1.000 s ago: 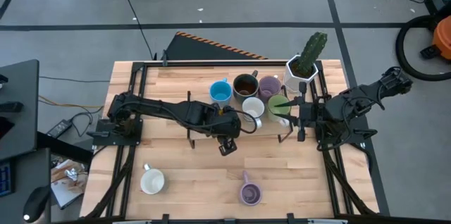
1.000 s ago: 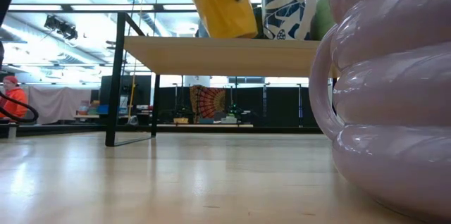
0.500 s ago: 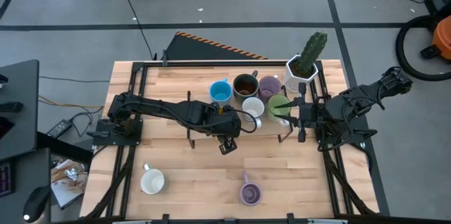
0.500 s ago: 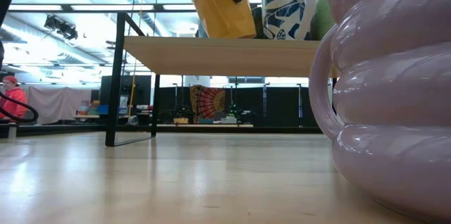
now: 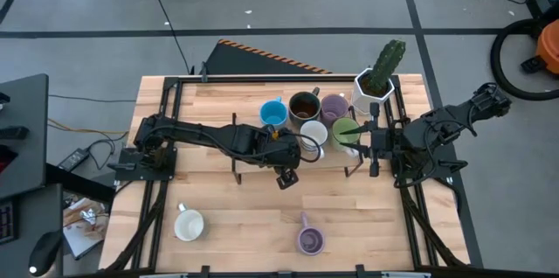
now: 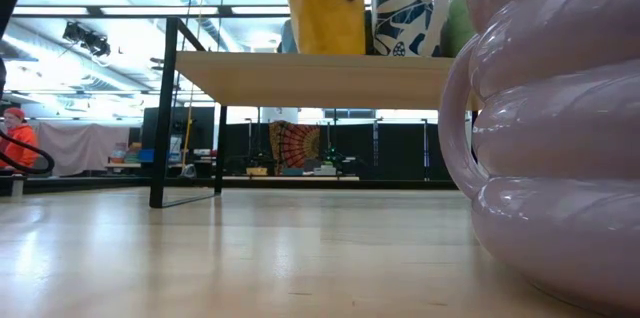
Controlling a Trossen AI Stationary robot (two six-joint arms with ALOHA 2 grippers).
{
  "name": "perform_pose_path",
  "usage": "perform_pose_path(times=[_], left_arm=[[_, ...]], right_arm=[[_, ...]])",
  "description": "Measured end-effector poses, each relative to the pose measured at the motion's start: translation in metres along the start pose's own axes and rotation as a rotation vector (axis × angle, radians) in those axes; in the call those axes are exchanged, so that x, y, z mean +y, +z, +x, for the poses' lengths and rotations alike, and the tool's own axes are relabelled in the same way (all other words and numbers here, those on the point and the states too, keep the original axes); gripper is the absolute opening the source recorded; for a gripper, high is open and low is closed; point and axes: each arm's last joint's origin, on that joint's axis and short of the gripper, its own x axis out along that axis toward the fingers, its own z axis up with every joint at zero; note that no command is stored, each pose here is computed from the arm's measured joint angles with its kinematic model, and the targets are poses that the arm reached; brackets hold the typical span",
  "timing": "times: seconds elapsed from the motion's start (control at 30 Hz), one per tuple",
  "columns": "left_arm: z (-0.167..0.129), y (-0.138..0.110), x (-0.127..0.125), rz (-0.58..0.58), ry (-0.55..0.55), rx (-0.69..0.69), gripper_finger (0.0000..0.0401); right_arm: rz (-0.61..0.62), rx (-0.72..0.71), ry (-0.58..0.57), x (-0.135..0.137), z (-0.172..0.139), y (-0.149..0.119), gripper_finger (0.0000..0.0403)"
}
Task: Place coffee mugs
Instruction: Put the yellow mug on the shelf
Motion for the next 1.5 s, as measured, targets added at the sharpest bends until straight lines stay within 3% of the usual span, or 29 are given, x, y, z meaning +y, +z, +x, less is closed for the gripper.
perform_pose_path(times=[0.5, 1.5], left_arm=[[0.0, 0.004, -0.001, 0.013, 0.028, -0.064, 0.0174], [-0.003, 0.015, 0.001, 0.171, 0.211, -0.226, 0.0167]], right_arm=[[0.003, 0.022, 0.006, 0.001, 0.0, -0.003, 0.0121], [0.006, 0.028, 0.007, 0.001, 0.0, -0.003, 0.0121]])
